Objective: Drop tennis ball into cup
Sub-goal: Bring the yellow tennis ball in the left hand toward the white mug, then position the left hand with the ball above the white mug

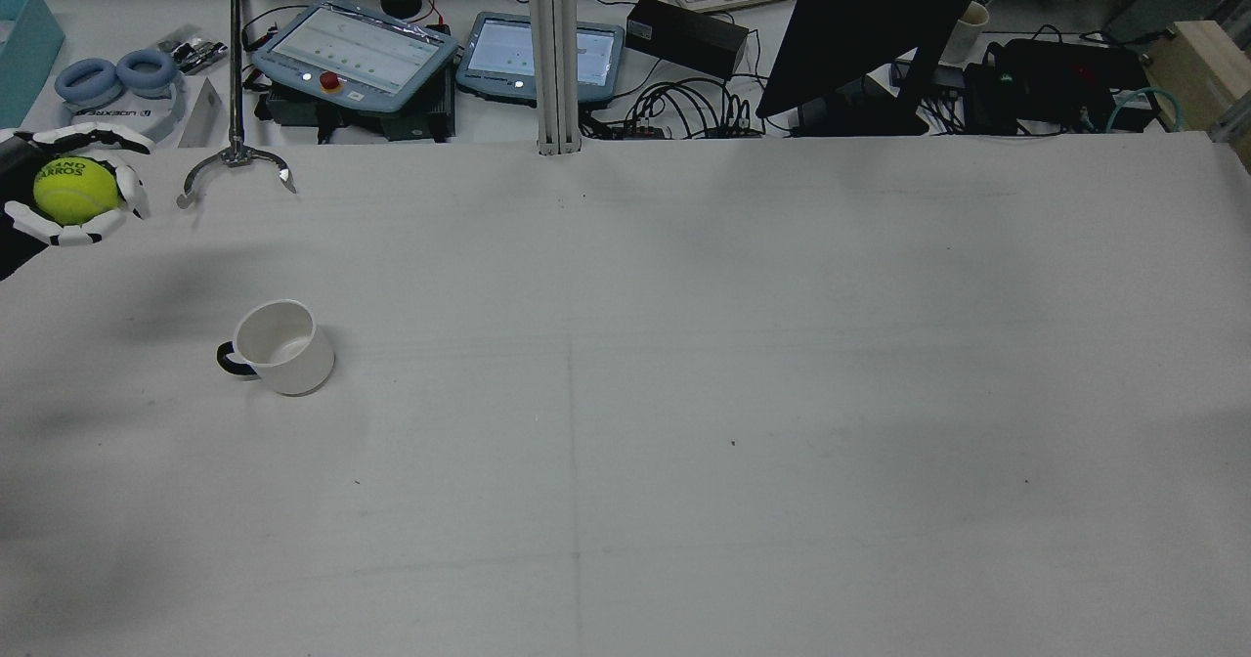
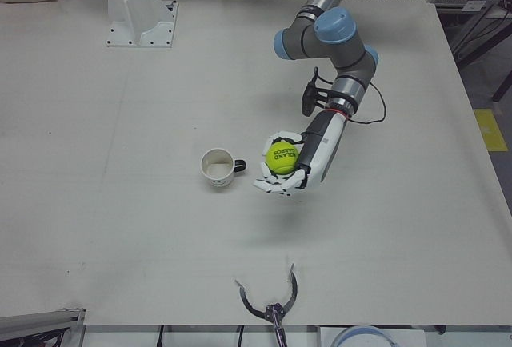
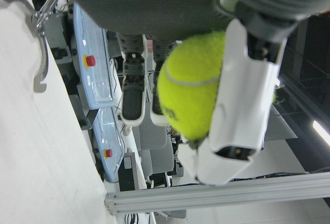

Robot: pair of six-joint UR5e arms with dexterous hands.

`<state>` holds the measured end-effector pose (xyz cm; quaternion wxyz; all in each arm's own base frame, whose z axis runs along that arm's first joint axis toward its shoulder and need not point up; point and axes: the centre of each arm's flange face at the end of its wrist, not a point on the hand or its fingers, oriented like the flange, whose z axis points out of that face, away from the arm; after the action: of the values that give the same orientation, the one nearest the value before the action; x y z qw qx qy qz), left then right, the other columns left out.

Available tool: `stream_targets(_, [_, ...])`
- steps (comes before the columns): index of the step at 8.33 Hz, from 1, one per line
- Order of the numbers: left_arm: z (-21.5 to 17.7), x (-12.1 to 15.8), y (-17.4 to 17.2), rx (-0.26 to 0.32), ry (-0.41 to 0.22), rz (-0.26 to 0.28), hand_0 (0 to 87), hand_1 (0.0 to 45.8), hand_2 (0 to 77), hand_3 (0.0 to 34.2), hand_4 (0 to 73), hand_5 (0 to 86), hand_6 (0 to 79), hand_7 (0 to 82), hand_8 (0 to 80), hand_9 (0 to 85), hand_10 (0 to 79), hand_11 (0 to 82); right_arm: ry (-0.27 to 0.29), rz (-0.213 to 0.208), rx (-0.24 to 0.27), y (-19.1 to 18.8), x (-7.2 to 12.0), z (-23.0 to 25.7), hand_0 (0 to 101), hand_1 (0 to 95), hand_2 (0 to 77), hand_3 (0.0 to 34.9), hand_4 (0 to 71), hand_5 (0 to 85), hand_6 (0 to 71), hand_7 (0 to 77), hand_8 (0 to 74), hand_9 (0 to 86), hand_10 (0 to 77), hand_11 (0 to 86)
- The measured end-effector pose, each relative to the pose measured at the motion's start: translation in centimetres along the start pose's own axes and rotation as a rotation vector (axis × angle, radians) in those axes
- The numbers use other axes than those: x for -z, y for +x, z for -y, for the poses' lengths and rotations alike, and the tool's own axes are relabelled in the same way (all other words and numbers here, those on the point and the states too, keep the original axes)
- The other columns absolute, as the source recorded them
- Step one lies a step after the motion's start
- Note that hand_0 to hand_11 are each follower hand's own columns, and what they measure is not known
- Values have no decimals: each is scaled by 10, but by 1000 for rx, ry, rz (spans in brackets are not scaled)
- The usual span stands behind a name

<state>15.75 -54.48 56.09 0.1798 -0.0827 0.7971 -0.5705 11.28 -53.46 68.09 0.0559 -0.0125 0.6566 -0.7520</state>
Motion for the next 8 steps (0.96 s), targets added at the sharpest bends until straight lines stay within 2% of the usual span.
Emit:
stream_targets(3, [-37, -35, -67, 7, -60, 100, 797, 180, 469, 0, 316, 316, 682, 376, 469, 589, 322, 491, 1, 0, 0, 0, 0, 0, 0, 5, 5, 0, 0, 0, 0, 0, 0, 0, 0, 5])
stream_targets(6, [-47, -45, -80, 3, -71, 116, 798, 180, 464, 0, 316, 305, 693, 382, 464, 589, 322, 491, 0, 0, 0, 0, 0, 0, 0, 5, 5, 0, 0, 0, 0, 0, 0, 0, 0, 5])
stream_targets(7, [-49, -45, -81, 3, -77, 116, 708, 180, 464, 0, 295, 256, 693, 382, 376, 507, 295, 442, 0, 0, 0, 0, 0, 0, 0, 5, 5, 0, 0, 0, 0, 5, 0, 0, 0, 5])
stream_targets(8, [-50, -45, -86, 6, -84, 123, 708, 180, 464, 0, 295, 256, 693, 382, 376, 507, 295, 442, 0, 0, 0, 0, 0, 0, 0, 5, 5, 0, 0, 0, 0, 0, 0, 0, 0, 5])
